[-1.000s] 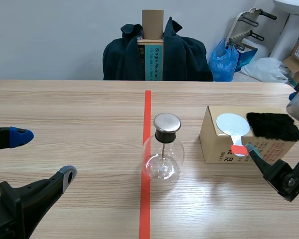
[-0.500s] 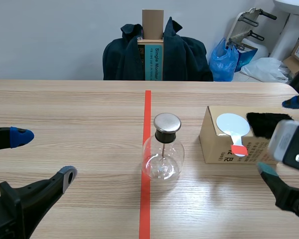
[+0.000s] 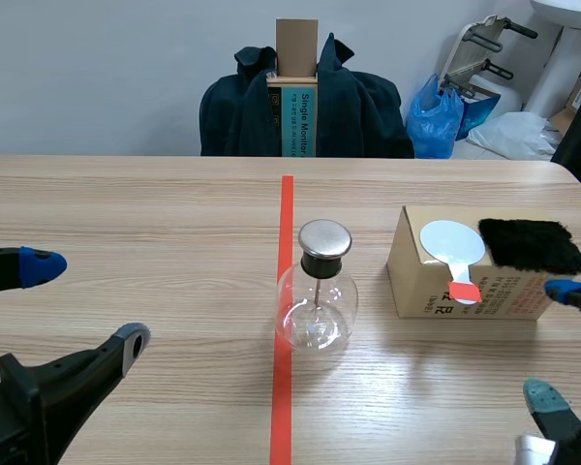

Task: Do the electroscope experiment.
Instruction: 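Pick up the white charging plate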

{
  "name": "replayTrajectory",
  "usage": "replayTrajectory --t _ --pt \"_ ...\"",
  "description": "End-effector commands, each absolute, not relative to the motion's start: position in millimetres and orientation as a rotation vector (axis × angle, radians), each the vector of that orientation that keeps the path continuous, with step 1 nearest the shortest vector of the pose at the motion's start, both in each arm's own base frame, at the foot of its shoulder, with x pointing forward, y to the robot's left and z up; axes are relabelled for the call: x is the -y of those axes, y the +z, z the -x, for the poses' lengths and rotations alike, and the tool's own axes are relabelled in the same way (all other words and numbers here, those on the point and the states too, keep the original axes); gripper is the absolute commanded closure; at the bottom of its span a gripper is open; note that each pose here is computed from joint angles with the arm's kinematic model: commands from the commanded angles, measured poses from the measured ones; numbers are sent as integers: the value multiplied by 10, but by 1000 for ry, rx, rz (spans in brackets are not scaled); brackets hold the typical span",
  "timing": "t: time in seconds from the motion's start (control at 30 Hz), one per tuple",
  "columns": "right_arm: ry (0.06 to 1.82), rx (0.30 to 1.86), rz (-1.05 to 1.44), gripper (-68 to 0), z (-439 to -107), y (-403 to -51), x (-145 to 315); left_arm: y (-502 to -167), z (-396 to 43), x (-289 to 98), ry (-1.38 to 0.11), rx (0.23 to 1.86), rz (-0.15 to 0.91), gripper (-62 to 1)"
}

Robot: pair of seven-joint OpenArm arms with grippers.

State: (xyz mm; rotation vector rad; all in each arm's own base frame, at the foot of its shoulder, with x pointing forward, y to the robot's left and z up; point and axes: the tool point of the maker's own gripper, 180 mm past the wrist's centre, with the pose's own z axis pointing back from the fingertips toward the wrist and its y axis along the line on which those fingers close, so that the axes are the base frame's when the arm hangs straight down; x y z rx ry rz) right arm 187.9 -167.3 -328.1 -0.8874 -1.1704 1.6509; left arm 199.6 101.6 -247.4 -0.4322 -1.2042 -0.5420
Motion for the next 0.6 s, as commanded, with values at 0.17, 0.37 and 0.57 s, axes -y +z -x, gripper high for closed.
replayTrajectory --t 0.17,0.37,0.57 --pt "1502 1276 1030 -671 -2240 -3247 1555 -2438 -1995 -989 -543 1214 447 -623" --pt "1370 1261 1078 -671 -2469 -3320 1469 -2434 -1993 -984 -545 1215 451 -623" --pt "1316 1221 1086 -671 -2571 -3423 1415 -2435 -1992 -984 -545 1214 450 -623"
